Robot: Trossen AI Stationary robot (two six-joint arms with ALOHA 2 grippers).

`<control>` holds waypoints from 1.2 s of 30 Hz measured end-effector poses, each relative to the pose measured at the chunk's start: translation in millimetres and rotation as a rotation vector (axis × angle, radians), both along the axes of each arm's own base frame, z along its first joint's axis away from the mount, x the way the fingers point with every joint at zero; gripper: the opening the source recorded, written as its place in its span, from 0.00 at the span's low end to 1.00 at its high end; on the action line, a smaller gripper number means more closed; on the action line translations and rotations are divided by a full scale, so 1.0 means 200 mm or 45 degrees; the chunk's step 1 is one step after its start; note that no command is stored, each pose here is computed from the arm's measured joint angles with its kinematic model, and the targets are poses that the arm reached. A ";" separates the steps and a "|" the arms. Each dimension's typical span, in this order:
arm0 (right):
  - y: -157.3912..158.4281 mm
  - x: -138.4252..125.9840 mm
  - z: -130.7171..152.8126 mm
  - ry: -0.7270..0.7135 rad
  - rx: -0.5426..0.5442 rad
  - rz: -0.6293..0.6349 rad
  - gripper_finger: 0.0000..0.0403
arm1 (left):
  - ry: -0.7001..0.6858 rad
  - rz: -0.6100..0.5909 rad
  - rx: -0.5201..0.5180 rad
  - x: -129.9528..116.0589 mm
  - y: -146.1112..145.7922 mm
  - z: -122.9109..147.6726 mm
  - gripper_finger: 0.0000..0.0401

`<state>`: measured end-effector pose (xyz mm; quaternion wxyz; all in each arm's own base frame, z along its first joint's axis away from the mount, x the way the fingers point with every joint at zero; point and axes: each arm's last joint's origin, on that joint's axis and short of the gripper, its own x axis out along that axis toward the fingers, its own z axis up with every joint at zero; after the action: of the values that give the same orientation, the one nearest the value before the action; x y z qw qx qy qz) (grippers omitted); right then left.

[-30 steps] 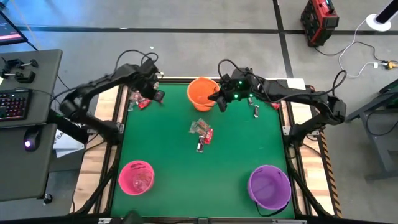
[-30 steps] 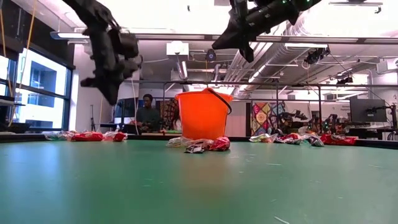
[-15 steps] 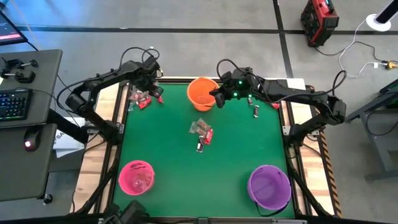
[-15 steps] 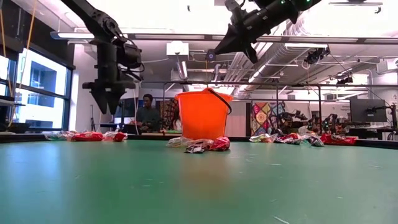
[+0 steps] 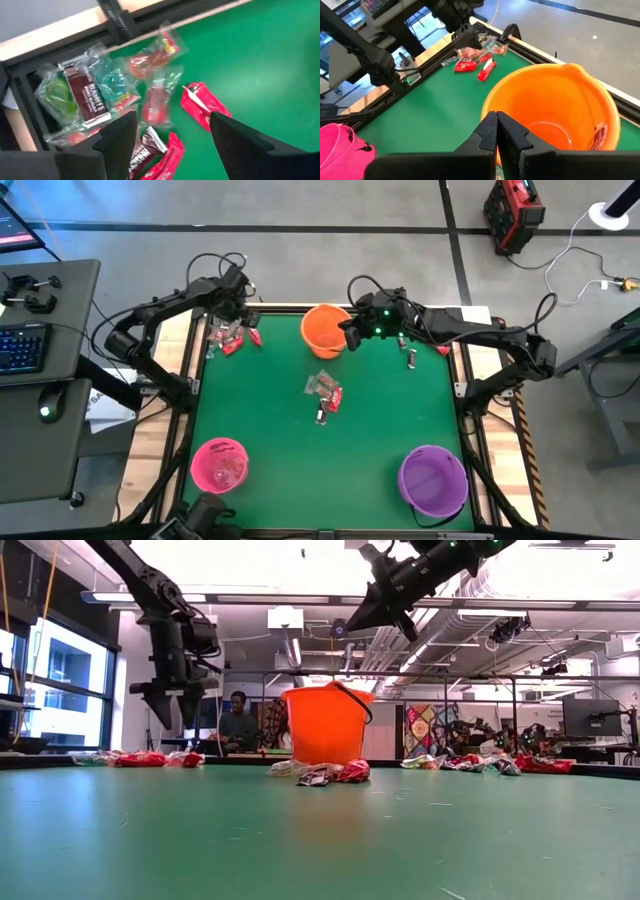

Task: Sort candy by brand, put in halloween buckets
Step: Put the red gummy pack into the pink bucket

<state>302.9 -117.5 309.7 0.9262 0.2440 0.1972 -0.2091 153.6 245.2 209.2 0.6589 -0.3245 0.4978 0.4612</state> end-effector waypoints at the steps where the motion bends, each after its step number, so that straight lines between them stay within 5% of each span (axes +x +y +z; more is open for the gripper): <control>1: 0.00 0.00 0.00 0.000 0.000 0.001 0.00 | 0.007 -0.015 -0.005 0.01 0.00 -0.01 0.60; 10: 0.00 0.00 0.00 0.003 -0.008 -0.008 0.00 | 0.089 0.087 -0.141 0.04 0.04 -0.19 0.60; 23: 0.00 0.00 0.00 0.009 -0.022 -0.036 0.00 | 0.115 0.121 -0.059 0.09 0.11 -0.29 0.57; 27: 0.00 0.00 0.00 0.010 -0.022 -0.036 0.00 | 0.130 0.121 -0.038 0.09 0.10 -0.28 0.44; 33: 0.00 0.00 0.00 0.015 -0.033 -0.029 0.00 | 0.173 0.083 -0.042 0.08 0.09 -0.26 0.06; 36: 0.00 0.00 0.00 0.015 -0.033 -0.029 0.00 | 0.181 0.072 -0.065 0.07 0.08 -0.26 0.04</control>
<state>302.6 -118.4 309.3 0.9256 0.2331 0.1970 -0.2237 168.1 261.6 157.3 0.6002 -0.3214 0.5456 0.4887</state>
